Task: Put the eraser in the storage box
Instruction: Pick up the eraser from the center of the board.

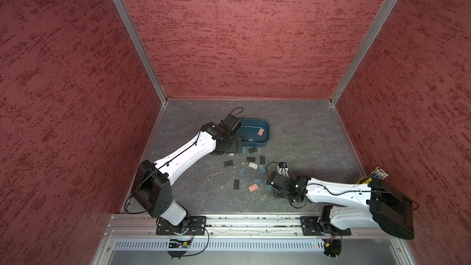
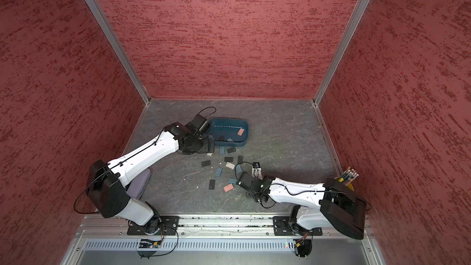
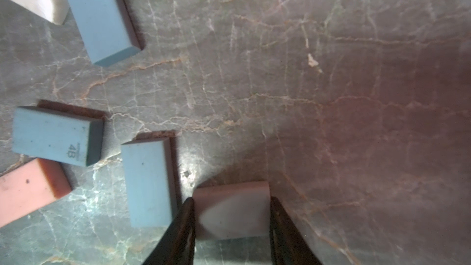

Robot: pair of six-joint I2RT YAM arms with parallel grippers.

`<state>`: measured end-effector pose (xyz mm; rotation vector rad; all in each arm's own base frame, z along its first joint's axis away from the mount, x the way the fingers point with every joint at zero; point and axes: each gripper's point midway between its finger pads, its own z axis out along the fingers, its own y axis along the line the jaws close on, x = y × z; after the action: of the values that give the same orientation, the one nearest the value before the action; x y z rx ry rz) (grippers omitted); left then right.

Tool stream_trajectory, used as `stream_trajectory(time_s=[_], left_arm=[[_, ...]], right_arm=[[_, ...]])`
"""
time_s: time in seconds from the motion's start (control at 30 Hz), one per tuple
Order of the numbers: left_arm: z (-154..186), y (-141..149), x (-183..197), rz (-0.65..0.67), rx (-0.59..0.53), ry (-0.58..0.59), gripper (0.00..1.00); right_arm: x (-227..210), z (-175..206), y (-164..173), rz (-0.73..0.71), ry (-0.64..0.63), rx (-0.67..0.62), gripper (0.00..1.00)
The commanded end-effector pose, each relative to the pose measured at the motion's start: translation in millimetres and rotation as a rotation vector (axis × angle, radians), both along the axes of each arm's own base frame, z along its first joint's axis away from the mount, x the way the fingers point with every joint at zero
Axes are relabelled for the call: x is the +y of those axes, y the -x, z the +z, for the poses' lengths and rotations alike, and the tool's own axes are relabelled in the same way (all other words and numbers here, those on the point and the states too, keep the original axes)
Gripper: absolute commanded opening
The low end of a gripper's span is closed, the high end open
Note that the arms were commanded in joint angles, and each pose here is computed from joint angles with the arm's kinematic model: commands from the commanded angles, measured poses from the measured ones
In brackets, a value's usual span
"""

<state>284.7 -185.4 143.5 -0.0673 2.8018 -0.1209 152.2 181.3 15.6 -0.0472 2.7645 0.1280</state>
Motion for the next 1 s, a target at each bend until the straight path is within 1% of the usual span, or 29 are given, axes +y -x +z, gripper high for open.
stream_trajectory(time_s=[0.0,0.13,0.6,0.83,0.97], left_arm=[[1.1,2.4,-1.4,0.016,-0.029,0.022,1.00],[-4.3,9.8,-2.4,0.013,-0.022,0.022,1.00],[-27.8,34.7,1.0,0.018,0.013,0.030,1.00],[-36.2,40.2,2.4,0.020,0.026,0.030,1.00],[-37.5,42.3,1.6,0.018,0.027,0.031,1.00]], right_arm=[[-4.0,-6.8,9.5,0.014,0.033,0.042,0.40],[1.4,1.0,3.8,0.010,0.018,0.018,0.40],[8.5,17.3,-10.7,0.006,0.037,-0.040,0.40],[5.3,21.7,-13.8,-0.002,0.054,-0.057,0.40],[7.0,32.6,-18.2,-0.006,0.050,-0.080,0.40]])
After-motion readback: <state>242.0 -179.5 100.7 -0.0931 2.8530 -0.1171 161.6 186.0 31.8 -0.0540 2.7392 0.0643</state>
